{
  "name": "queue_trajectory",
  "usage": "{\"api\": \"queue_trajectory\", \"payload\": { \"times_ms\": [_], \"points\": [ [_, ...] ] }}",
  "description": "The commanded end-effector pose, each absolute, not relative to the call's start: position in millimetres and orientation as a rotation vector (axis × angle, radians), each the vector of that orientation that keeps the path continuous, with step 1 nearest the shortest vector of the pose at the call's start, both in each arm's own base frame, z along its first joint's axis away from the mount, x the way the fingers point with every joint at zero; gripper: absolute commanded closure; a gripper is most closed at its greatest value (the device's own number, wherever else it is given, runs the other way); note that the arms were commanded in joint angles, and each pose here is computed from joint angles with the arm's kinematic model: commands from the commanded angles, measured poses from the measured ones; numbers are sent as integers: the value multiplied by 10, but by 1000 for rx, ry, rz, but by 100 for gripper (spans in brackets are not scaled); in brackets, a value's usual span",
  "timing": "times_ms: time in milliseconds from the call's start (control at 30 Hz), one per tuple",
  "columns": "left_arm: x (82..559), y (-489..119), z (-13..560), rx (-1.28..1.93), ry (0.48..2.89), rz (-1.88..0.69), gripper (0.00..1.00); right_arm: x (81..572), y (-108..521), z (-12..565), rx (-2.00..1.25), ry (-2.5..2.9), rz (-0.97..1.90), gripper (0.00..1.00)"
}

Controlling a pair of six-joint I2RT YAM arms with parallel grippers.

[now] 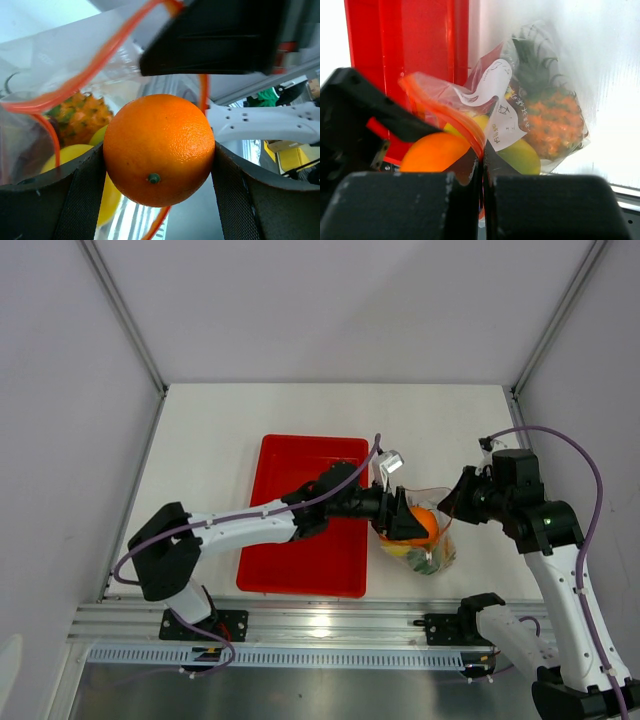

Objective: Place the food in the zip-top bag and seal the zipper
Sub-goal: Place the fake fruit in the zipper food storage bag.

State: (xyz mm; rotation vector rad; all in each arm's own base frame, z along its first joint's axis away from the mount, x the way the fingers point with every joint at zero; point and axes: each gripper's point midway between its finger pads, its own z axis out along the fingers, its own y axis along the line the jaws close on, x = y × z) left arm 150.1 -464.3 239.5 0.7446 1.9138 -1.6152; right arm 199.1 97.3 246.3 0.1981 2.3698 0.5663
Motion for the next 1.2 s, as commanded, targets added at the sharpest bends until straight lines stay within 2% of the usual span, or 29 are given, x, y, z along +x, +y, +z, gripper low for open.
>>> {"api": "queue_trajectory", "payload": {
  "times_ms": [0, 33, 67, 100, 400, 600, 767, 1067, 1167],
  "points": [
    [1587, -4755, 2502, 716, 1906, -1606, 66, 1997, 1009, 2690, 185, 2306, 607, 100],
    [1616, -4772, 2470, 714, 1916, -1589, 57, 1993, 1005, 2685, 187, 2309, 606, 100],
    [1650, -4774, 2442, 702, 1928, -1567, 16, 1993, 1005, 2685, 189, 2309, 607, 100],
    [1657, -4766, 2415, 702, 1943, -1552, 1, 1991, 1005, 2687, 186, 2309, 605, 100],
    [1632, -4509, 2588, 740, 1889, -1392, 1, 1978, 985, 2665, 189, 2314, 592, 100],
    [1691, -4149, 2774, 634, 1852, -1283, 1, 1974, 984, 2688, 191, 2309, 596, 100],
    [1747, -3995, 2527, 603, 1946, -1171, 1, 1960, 998, 2685, 189, 2310, 606, 100],
    [1641, -4087, 1859, 556, 2170, -1195, 1, 1928, 995, 2684, 192, 2312, 609, 100],
    [1617, -4127, 1735, 555, 2223, -1198, 10, 1926, 983, 2680, 194, 2314, 601, 100]
  ]
}}
